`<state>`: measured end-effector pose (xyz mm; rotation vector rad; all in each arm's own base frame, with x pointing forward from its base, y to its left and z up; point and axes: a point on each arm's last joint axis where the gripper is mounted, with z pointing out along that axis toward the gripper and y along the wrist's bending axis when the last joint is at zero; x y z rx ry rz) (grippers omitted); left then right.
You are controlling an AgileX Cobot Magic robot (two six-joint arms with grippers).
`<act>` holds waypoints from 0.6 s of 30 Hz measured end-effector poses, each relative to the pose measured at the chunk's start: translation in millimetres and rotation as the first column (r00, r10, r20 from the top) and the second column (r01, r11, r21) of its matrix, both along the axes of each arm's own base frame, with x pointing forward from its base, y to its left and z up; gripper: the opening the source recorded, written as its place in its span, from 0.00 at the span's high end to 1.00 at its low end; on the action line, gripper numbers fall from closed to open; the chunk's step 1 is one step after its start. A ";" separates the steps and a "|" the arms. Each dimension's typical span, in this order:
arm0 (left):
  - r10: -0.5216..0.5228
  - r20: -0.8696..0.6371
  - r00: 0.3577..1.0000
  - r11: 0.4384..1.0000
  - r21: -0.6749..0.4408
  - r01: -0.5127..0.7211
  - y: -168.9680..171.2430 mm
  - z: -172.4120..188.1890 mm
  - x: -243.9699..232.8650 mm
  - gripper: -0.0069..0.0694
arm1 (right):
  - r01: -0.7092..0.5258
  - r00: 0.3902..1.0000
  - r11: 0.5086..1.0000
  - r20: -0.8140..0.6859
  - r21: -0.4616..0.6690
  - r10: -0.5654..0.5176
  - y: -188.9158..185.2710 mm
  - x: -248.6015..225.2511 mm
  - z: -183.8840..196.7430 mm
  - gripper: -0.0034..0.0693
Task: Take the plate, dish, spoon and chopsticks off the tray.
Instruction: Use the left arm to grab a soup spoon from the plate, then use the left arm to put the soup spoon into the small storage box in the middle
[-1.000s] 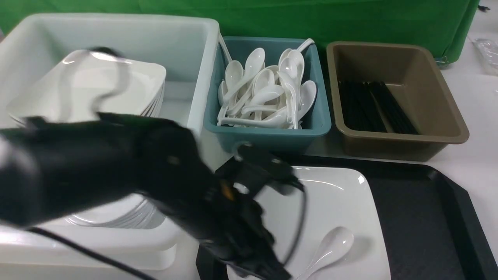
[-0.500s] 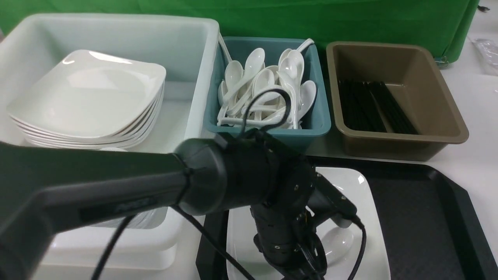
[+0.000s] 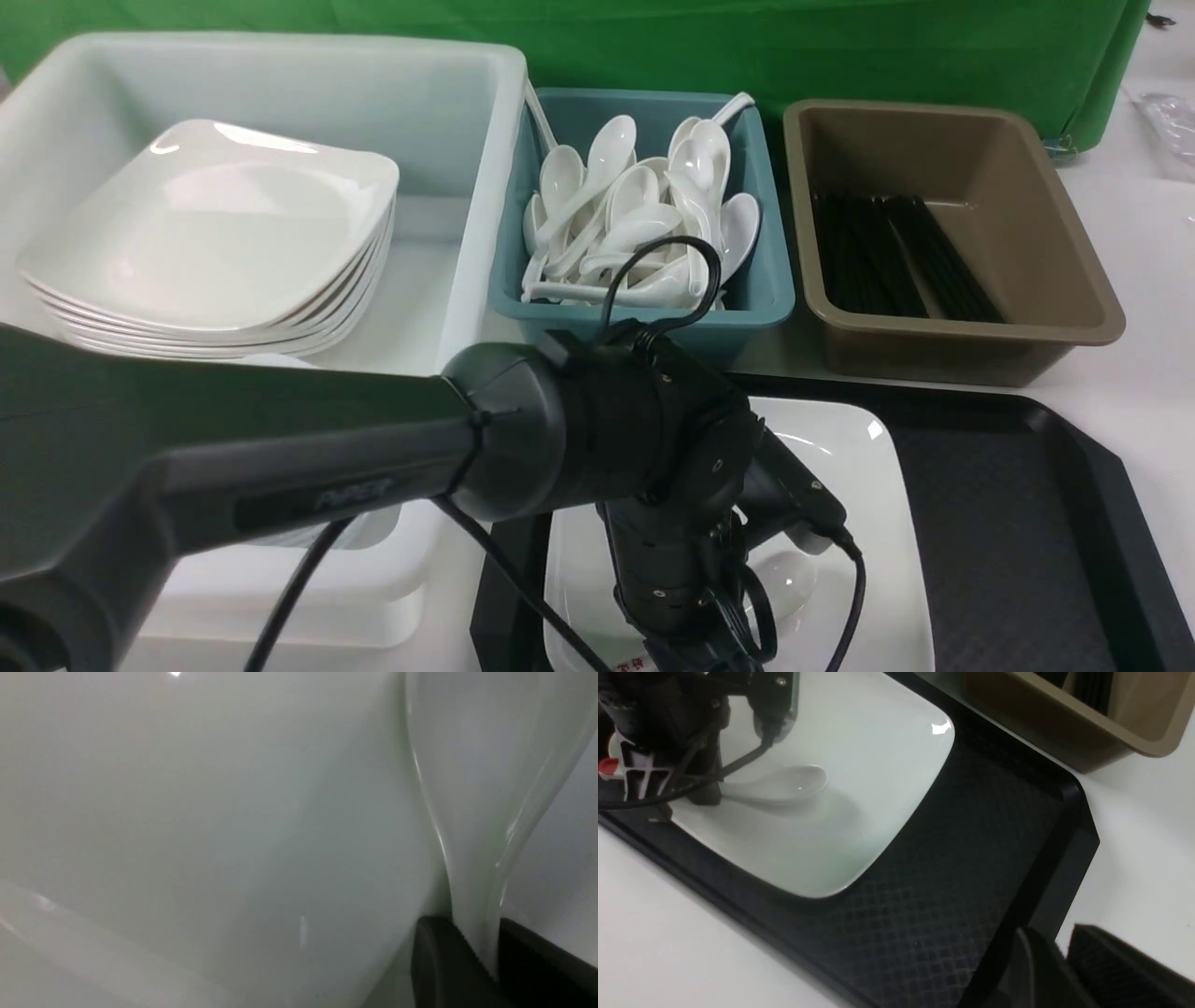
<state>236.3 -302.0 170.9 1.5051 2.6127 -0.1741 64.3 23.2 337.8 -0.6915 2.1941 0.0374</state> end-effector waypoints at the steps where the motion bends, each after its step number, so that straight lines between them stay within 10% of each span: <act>1: 0.000 0.000 1.000 1.000 0.000 0.000 -0.3 1.5 0.2 0.81 | 0.000 1.000 1.000 -0.001 -0.001 0.000 -0.1 0.0 -0.1 0.76; 10: 0.036 0.240 0.970 0.975 -0.222 0.019 -1.1 110.6 19.0 0.81 | 0.000 1.000 1.000 0.000 -0.001 0.000 -0.1 0.0 -0.1 0.76; 18: 0.385 0.439 0.812 0.849 -0.514 -0.125 41.6 146.8 130.7 0.81 | 0.008 1.000 1.000 -0.003 0.007 -0.007 -0.1 -0.1 -0.1 0.76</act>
